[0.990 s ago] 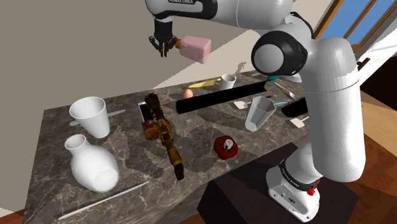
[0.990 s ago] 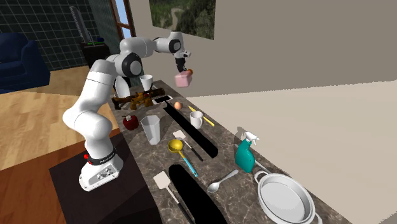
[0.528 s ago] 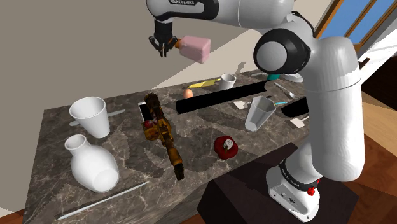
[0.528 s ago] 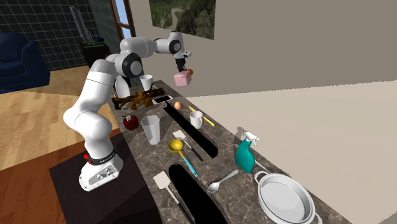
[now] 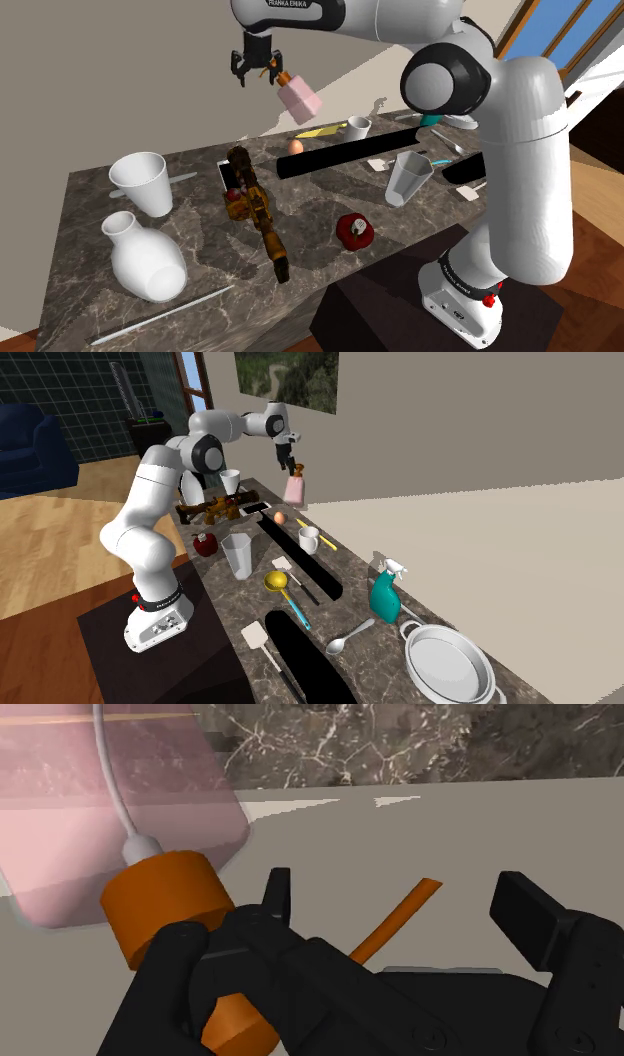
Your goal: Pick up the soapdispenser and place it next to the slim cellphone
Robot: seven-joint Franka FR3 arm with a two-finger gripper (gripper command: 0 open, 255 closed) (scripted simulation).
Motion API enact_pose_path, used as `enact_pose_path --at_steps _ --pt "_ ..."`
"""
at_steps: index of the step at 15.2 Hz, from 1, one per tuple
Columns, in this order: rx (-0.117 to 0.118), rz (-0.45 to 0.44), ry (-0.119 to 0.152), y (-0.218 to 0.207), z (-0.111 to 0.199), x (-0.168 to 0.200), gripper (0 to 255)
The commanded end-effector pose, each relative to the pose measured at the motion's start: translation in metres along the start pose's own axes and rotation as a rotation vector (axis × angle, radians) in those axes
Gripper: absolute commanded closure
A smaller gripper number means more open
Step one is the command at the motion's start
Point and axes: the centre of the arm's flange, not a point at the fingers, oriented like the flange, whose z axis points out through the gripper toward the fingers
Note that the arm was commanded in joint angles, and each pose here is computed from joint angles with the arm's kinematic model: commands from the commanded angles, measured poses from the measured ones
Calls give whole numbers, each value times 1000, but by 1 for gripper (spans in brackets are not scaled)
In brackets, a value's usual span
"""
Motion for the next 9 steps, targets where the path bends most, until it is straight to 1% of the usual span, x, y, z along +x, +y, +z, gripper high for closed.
enact_pose_path --at_steps 1,3,9 --pt "-15 -50 -30 1 3 3 0" --pt "-15 -50 -30 1 -21 4 0" --pt "-15 -50 -30 1 -21 4 0"
